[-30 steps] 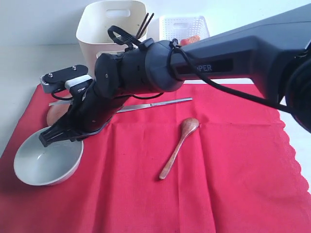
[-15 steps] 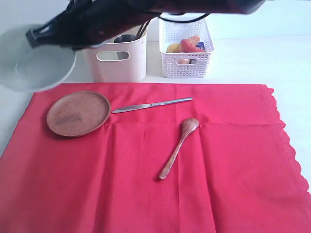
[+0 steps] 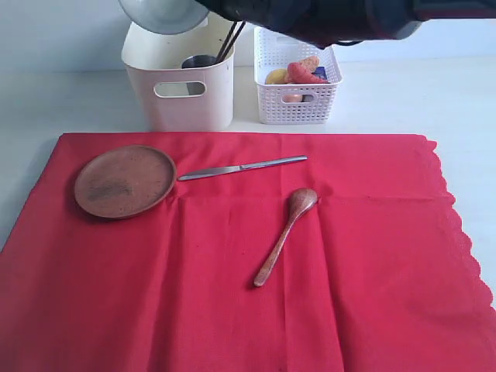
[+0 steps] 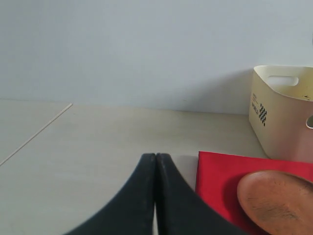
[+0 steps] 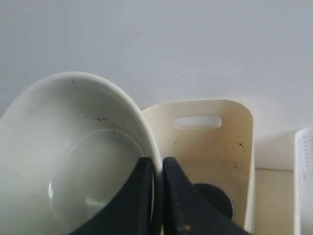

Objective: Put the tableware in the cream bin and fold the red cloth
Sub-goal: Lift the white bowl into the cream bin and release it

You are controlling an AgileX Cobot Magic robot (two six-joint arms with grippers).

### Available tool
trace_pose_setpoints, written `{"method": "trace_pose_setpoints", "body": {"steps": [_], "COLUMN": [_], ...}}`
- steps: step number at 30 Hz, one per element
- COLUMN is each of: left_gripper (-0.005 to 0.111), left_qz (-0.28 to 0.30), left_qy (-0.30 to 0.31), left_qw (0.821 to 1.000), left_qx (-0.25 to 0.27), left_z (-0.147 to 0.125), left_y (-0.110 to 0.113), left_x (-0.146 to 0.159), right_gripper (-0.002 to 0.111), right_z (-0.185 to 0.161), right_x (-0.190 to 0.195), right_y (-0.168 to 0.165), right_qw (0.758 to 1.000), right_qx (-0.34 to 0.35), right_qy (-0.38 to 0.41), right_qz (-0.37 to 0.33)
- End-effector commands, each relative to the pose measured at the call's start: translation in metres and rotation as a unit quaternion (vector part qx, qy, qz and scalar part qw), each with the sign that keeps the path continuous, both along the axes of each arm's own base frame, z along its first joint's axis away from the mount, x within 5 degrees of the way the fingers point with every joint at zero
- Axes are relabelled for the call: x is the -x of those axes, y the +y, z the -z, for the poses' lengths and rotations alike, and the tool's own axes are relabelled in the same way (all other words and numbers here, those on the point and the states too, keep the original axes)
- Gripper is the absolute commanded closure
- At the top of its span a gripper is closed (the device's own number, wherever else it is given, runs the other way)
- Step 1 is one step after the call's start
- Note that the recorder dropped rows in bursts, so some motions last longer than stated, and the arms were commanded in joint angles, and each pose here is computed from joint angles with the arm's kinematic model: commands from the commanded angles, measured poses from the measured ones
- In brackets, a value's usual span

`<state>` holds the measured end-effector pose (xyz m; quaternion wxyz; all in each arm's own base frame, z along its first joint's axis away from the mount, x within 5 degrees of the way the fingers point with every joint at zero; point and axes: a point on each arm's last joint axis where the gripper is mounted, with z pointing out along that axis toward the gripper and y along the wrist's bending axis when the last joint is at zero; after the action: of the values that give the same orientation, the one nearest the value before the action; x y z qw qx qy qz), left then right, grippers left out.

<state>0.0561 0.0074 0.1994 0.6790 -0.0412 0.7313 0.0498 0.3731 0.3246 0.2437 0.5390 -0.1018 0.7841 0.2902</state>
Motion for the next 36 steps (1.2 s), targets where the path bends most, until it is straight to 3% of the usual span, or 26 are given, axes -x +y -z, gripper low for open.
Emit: {"method": "trace_pose_setpoints", "body": {"steps": [1, 12, 16, 25, 36], "left_gripper": [0.106, 0.106, 0.106, 0.106, 0.106], "left_qz": [-0.001, -0.001, -0.001, -0.001, -0.001], "left_qy": [-0.004, -0.004, -0.004, -0.004, -0.004], "left_qw": [1.000, 1.000, 1.000, 1.000, 1.000], "left_qx": [0.006, 0.006, 0.006, 0.006, 0.006], "left_z": [0.000, 0.000, 0.000, 0.000, 0.000], "left_y": [0.000, 0.000, 0.000, 0.000, 0.000], "left_x": [0.000, 0.000, 0.000, 0.000, 0.000], "right_gripper": [0.108, 0.106, 0.091, 0.041, 0.039], "right_z": [0.021, 0.045, 0.045, 0.044, -0.004], "right_x": [-0.008, -0.013, -0.013, -0.013, -0.002], "right_y": [0.000, 0.003, 0.003, 0.003, -0.003], "right_qw": [1.000, 1.000, 1.000, 1.000, 1.000], "right_qx": [-0.001, 0.019, 0.026, 0.024, 0.002], "right_qy": [0.001, 0.003, -0.001, -0.005, -0.015], "right_qz": [0.019, 0.023, 0.017, 0.019, 0.003]}}
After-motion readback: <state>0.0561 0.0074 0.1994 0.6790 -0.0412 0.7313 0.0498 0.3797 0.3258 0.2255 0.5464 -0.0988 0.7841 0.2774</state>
